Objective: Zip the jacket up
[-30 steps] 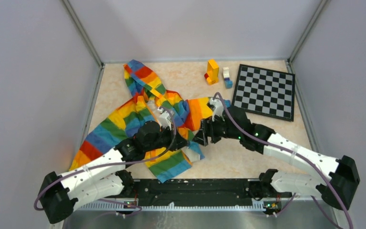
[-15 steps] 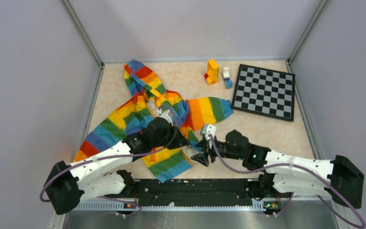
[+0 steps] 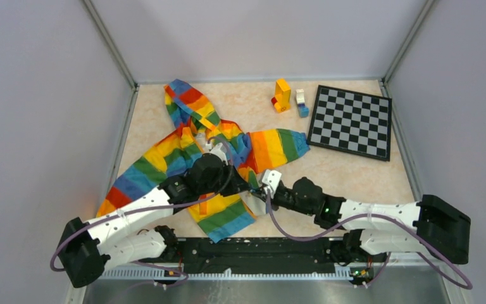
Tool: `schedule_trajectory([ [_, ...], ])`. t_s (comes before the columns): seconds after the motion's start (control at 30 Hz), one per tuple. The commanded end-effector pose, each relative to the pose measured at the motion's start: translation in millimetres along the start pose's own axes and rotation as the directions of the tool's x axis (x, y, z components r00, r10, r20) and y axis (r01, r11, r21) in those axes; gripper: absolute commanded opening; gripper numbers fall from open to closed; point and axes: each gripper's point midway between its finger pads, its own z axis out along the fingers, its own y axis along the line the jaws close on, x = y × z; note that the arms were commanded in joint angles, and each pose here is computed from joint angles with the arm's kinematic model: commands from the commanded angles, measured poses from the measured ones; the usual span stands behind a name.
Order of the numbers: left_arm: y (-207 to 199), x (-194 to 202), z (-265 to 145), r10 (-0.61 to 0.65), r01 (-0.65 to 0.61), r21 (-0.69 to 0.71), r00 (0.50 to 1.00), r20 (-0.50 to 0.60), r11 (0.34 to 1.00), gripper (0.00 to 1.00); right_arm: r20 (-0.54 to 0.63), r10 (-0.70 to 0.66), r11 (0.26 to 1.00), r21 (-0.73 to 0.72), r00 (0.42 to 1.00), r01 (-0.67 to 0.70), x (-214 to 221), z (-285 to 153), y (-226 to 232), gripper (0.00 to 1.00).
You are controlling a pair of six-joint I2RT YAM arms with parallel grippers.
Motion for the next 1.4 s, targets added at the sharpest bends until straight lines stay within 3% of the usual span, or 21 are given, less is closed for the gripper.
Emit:
schedule_trajectory([
  [0.0,-27.0,-9.0,-12.8,0.015,-0.018,0.098,0.999,0.03,0.995,0.19,0.11,0.132,0.991,0.007,0.985,-0.133,-19.8,-2.6,2.3,0.0],
  [0.13,-29.8,-15.4,-17.3,-0.005,-0.009,0.146,0.996,0.091,0.989,0.44,0.179,0.35,0.935,-0.134,0.919,-0.33,-29.8,-13.0,28.0,0.0],
  [0.23,-32.7,-19.5,-22.3,-0.021,-0.006,0.195,0.99,0.136,0.981,0.57,0.209,0.433,0.9,-0.162,0.877,-0.406,-38.8,-18.7,30.5,0.0],
  [0.37,-40.0,-22.3,-27.8,-0.033,-0.012,0.258,0.985,0.167,0.966,0.63,0.269,0.485,0.874,-0.146,0.832,-0.463,-51.2,-27.9,18.3,0.0],
  [0.57,-47.6,-16.0,-23.1,-0.029,-0.006,0.287,0.993,0.118,0.958,0.64,0.297,0.54,0.841,-0.172,0.787,-0.512,-55.4,-30.2,15.3,0.0],
  [0.83,-52.2,-14.0,-22.5,-0.024,-0.017,0.334,0.993,0.119,0.942,0.36,0.276,0.551,0.834,-0.167,0.787,-0.526,-48.0,-26.7,15.4,0.0],
  [0.93,-49.2,-17.9,-21.6,0.005,-0.053,0.316,0.989,0.15,0.947,0.17,0.22,0.575,0.817,-0.12,0.788,-0.563,-37.4,-25.2,12.4,0.0],
  [0.97,-48.1,-19.4,-21.0,0.014,-0.063,0.307,0.987,0.16,0.949,0.12,0.192,0.582,0.812,-0.094,0.79,-0.575,-32.5,-25.1,11.4,0.08],
  [1.03,-46.8,-22.5,-19.7,0.035,-0.086,0.29,0.984,0.176,0.953,0.0,0.12,0.604,0.795,-0.021,0.788,-0.607,-19.3,-26.5,8.0,0.36],
  [1.1,-44.1,-25.6,-17.9,0.052,-0.098,0.255,0.982,0.181,0.962,0.0,0.041,0.616,0.783,0.079,0.786,-0.618,-10.5,-30.3,1.0,0.57],
  [1.17,-44.4,-29.1,-16.5,0.082,-0.124,0.228,0.979,0.185,0.966,0.0,-0.067,0.608,0.788,0.173,0.791,-0.591,2.7,-39.1,-3.2,0.7],
  [1.3,-43.2,-30.2,-13.1,0.101,-0.131,0.185,0.982,0.162,0.974,0.0,-0.108,0.642,0.758,0.235,0.759,-0.608,-15.7,-44.5,-13.2,0.74],
  [1.37,-46.1,-30.0,-12.2,0.109,-0.138,0.191,0.982,0.154,0.972,0.0,-0.1,0.695,0.714,0.21,0.712,-0.668,-28.3,-41.0,-14.7,0.71],
])
